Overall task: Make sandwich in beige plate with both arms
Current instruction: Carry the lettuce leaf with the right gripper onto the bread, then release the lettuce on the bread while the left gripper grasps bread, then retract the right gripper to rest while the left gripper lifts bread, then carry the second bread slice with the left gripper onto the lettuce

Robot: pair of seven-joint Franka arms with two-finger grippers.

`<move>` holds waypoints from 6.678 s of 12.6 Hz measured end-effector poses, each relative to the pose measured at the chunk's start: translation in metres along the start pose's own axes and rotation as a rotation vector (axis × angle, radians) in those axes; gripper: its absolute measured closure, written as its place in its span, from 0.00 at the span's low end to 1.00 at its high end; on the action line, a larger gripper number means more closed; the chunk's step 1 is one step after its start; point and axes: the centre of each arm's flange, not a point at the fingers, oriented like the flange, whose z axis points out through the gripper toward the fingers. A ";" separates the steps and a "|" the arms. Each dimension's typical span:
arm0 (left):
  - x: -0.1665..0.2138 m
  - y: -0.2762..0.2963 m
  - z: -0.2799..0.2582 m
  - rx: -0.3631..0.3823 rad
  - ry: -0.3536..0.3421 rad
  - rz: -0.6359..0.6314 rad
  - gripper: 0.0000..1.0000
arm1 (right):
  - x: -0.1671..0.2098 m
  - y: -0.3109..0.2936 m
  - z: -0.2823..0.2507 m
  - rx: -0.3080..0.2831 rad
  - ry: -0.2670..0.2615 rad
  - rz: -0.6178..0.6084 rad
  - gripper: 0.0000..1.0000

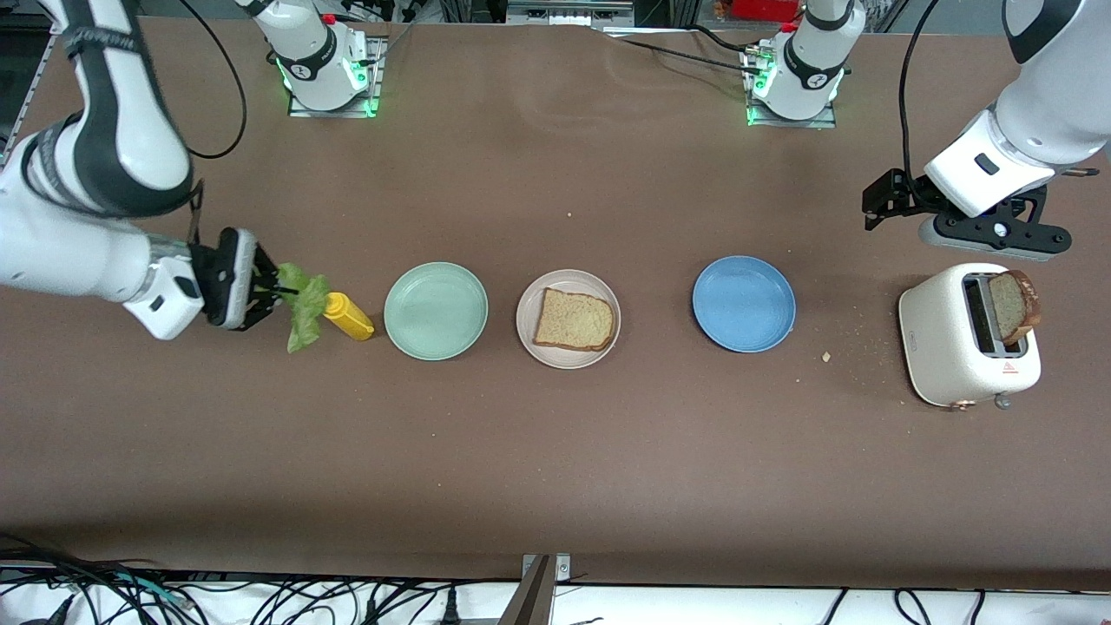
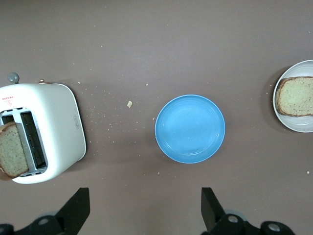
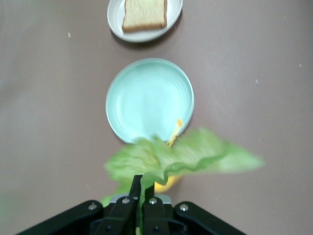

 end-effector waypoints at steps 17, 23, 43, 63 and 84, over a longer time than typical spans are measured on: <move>0.000 -0.003 0.004 -0.001 -0.015 -0.005 0.00 | 0.250 -0.085 0.278 -0.126 0.291 0.531 0.96; 0.000 -0.003 0.014 -0.002 -0.047 -0.004 0.00 | 0.261 -0.084 0.303 -0.133 0.315 0.597 0.96; 0.019 -0.189 0.121 0.158 -0.184 -0.194 0.00 | 0.116 -0.032 0.130 -0.202 0.305 0.732 0.00; 0.013 -0.280 0.163 0.138 -0.198 -0.098 0.91 | 0.001 -0.030 -0.151 -0.345 -0.130 1.352 0.00; 0.114 0.152 0.274 -1.159 -0.334 0.127 0.91 | 0.012 -0.078 -0.190 -0.339 -0.132 1.390 0.00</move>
